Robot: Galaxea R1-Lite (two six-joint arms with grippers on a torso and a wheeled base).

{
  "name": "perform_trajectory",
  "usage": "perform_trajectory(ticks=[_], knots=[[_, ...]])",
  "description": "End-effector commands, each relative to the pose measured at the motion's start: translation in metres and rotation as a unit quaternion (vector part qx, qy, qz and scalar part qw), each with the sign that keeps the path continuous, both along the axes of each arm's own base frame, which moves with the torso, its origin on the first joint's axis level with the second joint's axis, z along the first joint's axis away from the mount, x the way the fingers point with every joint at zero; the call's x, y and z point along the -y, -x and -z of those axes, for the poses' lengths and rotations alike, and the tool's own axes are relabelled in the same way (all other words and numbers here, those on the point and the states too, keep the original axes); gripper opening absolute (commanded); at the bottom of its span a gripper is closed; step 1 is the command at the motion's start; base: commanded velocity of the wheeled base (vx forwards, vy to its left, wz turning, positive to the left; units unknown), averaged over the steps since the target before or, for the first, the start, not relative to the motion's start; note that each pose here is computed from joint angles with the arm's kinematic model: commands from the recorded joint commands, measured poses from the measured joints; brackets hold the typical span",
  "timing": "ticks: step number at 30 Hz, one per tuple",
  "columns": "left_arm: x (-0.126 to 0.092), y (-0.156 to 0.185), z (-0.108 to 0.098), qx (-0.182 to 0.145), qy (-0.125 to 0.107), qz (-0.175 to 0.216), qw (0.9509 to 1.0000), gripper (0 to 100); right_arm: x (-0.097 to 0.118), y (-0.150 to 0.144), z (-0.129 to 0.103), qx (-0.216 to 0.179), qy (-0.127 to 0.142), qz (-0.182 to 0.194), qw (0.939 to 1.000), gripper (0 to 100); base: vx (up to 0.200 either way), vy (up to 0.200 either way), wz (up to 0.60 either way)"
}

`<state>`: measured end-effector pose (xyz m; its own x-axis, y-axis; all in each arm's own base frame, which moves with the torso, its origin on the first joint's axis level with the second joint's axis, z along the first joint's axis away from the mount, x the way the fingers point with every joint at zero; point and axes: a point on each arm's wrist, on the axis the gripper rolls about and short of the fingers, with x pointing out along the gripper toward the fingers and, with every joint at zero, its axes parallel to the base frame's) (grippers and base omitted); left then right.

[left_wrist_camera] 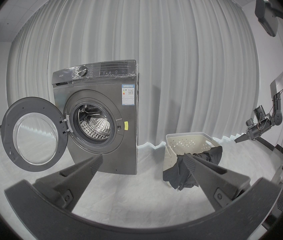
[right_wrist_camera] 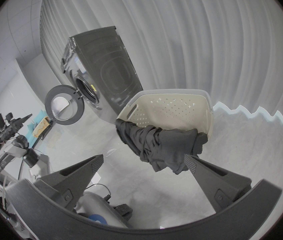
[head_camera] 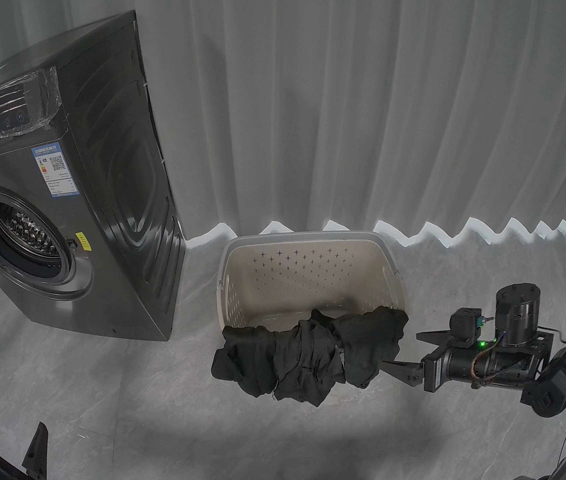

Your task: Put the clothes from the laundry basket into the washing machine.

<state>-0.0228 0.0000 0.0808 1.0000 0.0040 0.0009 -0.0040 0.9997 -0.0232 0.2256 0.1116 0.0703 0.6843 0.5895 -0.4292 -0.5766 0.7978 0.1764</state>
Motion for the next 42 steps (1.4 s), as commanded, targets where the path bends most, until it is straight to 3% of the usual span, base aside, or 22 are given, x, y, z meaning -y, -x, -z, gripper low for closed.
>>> perform_trajectory(ticks=[1, 10, 21, 42], knots=[[0.000, 0.000, 0.005, 0.000, 0.000, 0.000, 1.0000, 100, -0.010, -0.018, 0.033, -0.021, 0.021, 0.015, 0.9995, 100, 0.000, 0.000, 0.00], [0.000, 0.000, 0.005, 0.000, -0.001, 0.000, 1.0000, 100, -0.013, -0.033, 0.067, -0.019, 0.039, 0.039, 0.9983, 100, 0.000, 0.000, 0.00], [0.000, 0.000, 0.005, 0.000, -0.001, 0.000, 1.0000, 100, -0.025, -0.064, 0.073, 0.008, 0.026, 0.043, 0.9987, 100, 0.000, 0.000, 0.00], [0.000, 0.000, 0.005, 0.000, -0.002, 0.000, 1.0000, 100, -0.021, -0.096, 0.088, 0.025, 0.028, 0.063, 0.9973, 100, 0.000, 0.000, 0.00]])
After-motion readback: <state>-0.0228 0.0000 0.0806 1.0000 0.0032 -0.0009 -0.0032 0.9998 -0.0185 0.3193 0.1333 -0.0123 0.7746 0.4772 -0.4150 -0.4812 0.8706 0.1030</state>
